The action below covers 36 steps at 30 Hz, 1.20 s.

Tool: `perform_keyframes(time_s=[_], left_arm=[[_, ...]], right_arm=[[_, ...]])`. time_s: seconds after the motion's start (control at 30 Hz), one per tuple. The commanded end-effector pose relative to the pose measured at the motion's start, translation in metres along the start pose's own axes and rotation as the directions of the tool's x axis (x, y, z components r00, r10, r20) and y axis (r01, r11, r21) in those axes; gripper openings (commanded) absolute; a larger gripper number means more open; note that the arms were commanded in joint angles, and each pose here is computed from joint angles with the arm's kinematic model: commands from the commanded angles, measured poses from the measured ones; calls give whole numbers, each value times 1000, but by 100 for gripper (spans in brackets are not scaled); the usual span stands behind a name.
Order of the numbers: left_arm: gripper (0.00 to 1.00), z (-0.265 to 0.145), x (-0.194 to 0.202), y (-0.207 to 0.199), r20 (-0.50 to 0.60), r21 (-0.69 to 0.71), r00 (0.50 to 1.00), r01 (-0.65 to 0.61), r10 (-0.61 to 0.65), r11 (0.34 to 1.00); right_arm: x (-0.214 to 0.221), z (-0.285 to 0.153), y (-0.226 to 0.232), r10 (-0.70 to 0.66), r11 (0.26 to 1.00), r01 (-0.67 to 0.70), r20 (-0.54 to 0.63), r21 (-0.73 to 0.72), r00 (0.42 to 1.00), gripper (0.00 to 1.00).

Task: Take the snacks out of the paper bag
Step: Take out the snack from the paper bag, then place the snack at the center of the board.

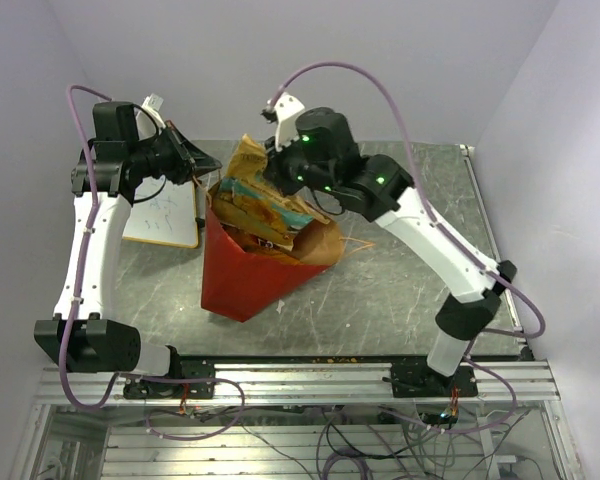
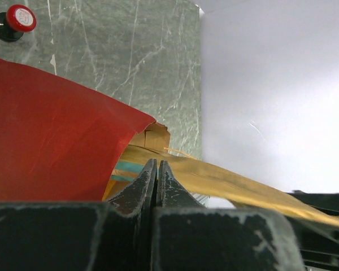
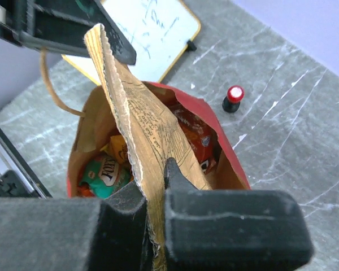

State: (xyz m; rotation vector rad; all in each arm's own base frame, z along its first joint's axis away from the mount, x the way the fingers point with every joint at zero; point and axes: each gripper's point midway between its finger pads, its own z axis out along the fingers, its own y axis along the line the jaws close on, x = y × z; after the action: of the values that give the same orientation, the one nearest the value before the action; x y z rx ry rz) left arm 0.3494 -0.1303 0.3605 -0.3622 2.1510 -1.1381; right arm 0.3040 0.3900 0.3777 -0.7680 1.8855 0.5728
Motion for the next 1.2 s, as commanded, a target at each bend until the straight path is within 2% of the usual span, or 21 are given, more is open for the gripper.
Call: perform_keyframes(time_s=[0.0,0.2,0.27,0.47,0.57,0.73,0.9,1.03,1.17], left_arm=[[7,-11,-6,-16,31,35,998,-49,48,998],[7,-11,-6,-15,21,25,999,-51,50,998],[7,-10,-8,-16,23,25,998,-52,52,998],[7,-11,-6,-19,22,40,998,-54,53,998],[7,-10,-2,-18,7,36,998,-62,61,997],[7,-8,-6,-17,9,15,995,-99,99,995],[7,-5,-11,-13,6,-6,994,-109,109,994],[7,2,-4,-11,-25,-21,992,-122,121,992],[7,8,-2,-6,-32,-49,991,-130,128,990]], right_arm=[[-96,-84,-9,62,997,-75,344,25,937,0],[-138,-148,-42,11,980,-108,493,170,870,0],[-151,-170,-60,-27,957,-133,536,257,844,0],[-152,-198,-118,-130,819,-225,553,527,823,0],[-146,-184,-159,-140,756,-252,525,604,839,0],[-123,-141,-238,-62,732,-293,489,614,870,0],[-74,-90,-305,49,674,-360,448,645,893,0],[-30,-45,-351,247,659,-507,476,556,844,0],[-5,8,-367,532,629,-713,497,310,686,0]])
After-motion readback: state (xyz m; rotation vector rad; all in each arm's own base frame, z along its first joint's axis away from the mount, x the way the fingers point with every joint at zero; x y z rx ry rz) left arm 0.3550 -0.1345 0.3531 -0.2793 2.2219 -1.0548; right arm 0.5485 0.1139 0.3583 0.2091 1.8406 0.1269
